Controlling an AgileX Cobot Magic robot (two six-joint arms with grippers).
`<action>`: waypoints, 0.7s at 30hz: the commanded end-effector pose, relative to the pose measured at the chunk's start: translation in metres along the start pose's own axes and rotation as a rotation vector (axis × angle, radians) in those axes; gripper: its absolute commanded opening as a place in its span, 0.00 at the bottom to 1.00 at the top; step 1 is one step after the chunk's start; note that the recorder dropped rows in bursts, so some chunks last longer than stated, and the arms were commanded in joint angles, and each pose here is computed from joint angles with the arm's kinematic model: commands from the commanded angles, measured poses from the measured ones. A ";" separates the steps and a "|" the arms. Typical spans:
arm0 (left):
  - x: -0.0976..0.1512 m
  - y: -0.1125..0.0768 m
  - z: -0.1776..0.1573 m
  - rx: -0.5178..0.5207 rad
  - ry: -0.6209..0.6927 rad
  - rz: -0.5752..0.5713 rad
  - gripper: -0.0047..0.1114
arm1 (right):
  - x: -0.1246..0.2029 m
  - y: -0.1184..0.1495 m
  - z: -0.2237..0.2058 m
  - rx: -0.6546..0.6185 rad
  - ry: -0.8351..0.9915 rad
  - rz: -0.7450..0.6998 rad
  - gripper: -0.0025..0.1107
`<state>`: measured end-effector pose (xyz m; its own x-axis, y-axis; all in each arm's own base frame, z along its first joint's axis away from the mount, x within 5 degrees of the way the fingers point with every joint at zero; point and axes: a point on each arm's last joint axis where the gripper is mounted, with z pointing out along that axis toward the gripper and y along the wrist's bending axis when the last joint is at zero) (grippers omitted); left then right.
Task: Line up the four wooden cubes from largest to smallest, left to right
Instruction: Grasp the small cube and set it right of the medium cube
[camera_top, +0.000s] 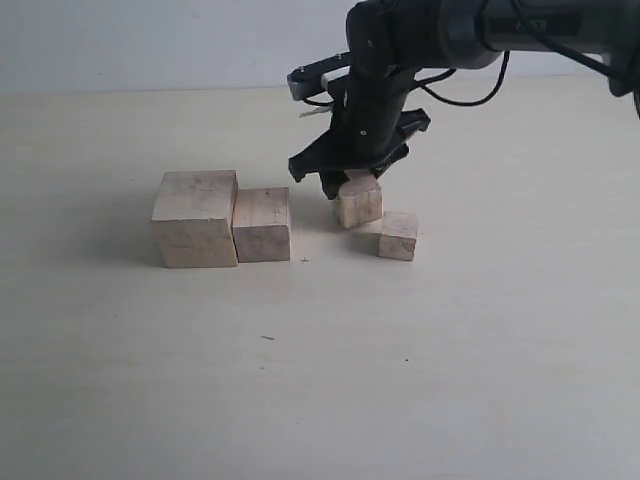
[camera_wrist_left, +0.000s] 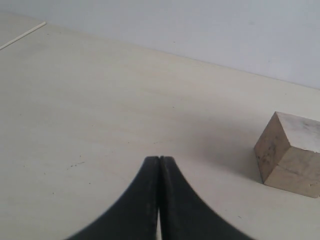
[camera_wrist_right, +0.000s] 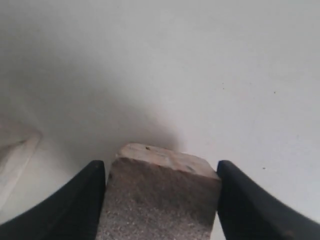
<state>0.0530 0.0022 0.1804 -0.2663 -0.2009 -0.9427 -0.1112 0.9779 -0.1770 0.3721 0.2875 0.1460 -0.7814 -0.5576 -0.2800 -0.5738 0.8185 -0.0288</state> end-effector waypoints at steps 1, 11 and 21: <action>0.000 0.000 0.000 0.004 -0.010 -0.007 0.04 | 0.001 0.000 -0.031 -0.043 0.001 -0.391 0.02; 0.000 0.000 0.000 0.004 -0.010 -0.007 0.04 | 0.020 0.026 -0.040 -0.413 0.032 -1.027 0.02; 0.000 0.000 0.000 0.004 -0.010 -0.007 0.04 | 0.018 0.028 -0.009 -0.411 0.022 -0.948 0.02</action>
<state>0.0530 0.0022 0.1804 -0.2663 -0.2009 -0.9427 -0.1112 0.9779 -0.1770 0.3382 0.2991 0.1528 0.0493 -0.9558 -0.2900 -0.9917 -0.0814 0.0997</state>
